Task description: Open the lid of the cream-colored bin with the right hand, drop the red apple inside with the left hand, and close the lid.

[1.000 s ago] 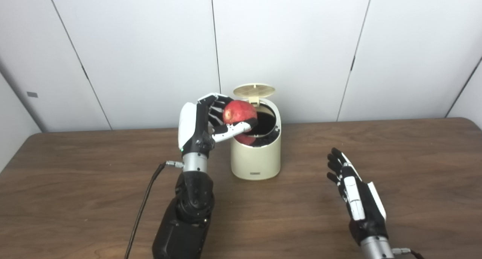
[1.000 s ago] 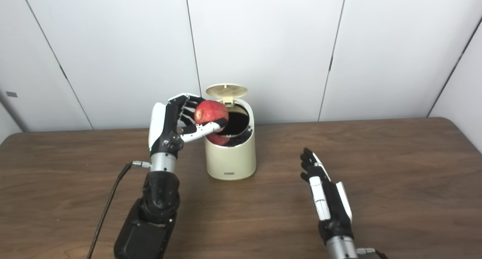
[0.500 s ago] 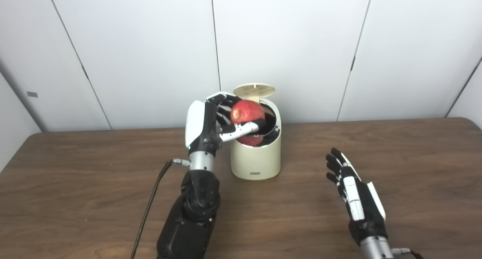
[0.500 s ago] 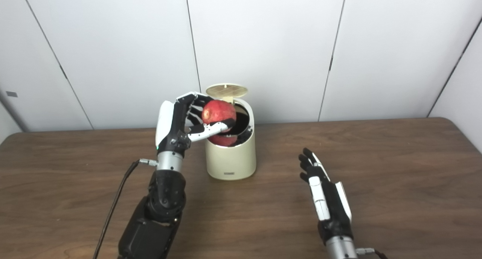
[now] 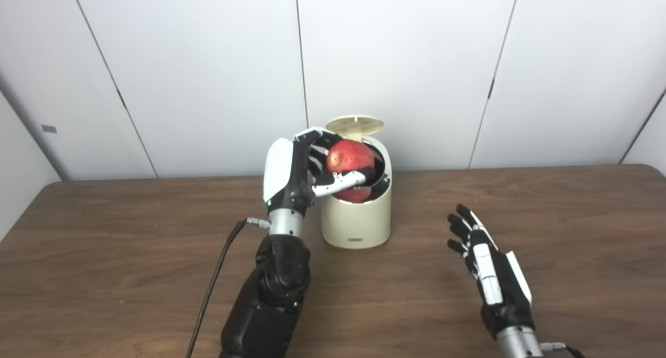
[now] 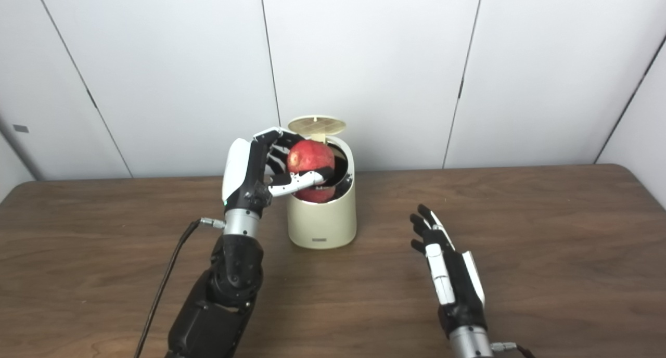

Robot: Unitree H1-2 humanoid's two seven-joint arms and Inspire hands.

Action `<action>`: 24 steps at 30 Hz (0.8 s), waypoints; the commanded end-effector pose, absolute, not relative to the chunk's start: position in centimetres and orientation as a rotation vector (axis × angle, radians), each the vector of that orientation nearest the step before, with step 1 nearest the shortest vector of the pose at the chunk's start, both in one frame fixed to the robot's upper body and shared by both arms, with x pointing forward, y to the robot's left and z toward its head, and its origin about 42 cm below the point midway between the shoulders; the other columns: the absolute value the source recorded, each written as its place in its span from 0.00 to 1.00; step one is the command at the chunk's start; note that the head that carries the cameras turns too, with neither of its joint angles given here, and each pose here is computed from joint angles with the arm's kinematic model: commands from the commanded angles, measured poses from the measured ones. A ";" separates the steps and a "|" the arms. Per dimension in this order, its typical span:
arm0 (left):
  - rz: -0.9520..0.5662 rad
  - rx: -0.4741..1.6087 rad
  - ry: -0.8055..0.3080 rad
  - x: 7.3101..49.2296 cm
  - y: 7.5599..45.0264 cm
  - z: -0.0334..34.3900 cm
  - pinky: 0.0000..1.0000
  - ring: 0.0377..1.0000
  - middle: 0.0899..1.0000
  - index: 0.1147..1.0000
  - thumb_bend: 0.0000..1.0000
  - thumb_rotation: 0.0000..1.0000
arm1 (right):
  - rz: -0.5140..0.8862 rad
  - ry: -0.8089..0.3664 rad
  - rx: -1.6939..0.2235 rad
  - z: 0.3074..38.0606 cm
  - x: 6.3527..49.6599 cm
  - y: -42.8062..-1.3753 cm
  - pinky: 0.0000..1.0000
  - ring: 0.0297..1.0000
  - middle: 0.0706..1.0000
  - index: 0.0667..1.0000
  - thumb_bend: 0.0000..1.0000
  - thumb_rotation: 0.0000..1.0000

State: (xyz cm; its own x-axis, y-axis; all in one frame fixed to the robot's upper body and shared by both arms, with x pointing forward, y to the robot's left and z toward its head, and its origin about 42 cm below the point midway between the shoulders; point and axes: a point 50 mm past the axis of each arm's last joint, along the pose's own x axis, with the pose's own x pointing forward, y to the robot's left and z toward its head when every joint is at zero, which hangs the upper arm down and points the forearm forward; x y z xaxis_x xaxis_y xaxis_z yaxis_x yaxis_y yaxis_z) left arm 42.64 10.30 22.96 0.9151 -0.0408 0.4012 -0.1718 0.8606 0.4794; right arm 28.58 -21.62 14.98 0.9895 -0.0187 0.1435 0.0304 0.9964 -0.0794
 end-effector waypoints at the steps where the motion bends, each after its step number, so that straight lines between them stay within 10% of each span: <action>1: 0.065 0.532 -0.495 43.2 9.3 25.7 0.36 0.39 0.50 0.46 0.47 0.00 | -0.019 -0.221 -0.072 16.7 29.1 -21.1 0.85 0.90 0.87 0.92 0.59 1.00; 16: 0.029 0.588 -0.430 43.1 9.7 25.4 0.46 0.53 0.65 0.43 0.52 0.04 | -0.018 -0.219 -0.080 16.6 29.1 -21.2 0.80 0.87 0.84 0.91 0.59 1.00; 17: 0.026 0.586 -0.428 43.1 9.7 25.4 0.47 0.56 0.67 0.56 0.79 0.01 | -0.019 -0.218 -0.082 16.6 29.1 -21.1 0.80 0.87 0.83 0.91 0.60 1.00; 24: 0.013 0.596 -0.419 43.2 9.8 25.3 0.48 0.60 0.69 0.63 0.90 0.00 | -0.017 -0.221 -0.085 16.7 29.2 -21.0 0.80 0.86 0.83 0.89 0.57 1.00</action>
State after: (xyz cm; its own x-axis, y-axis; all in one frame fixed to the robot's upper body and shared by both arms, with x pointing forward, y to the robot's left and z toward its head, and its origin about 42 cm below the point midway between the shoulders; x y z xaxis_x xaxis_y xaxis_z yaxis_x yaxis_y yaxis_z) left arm 42.77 10.34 23.72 0.9301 -0.0872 0.3568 -0.1313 0.8283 0.5447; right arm 28.58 -21.54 14.98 0.9895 -0.0169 0.1437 0.0296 0.9957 -0.0873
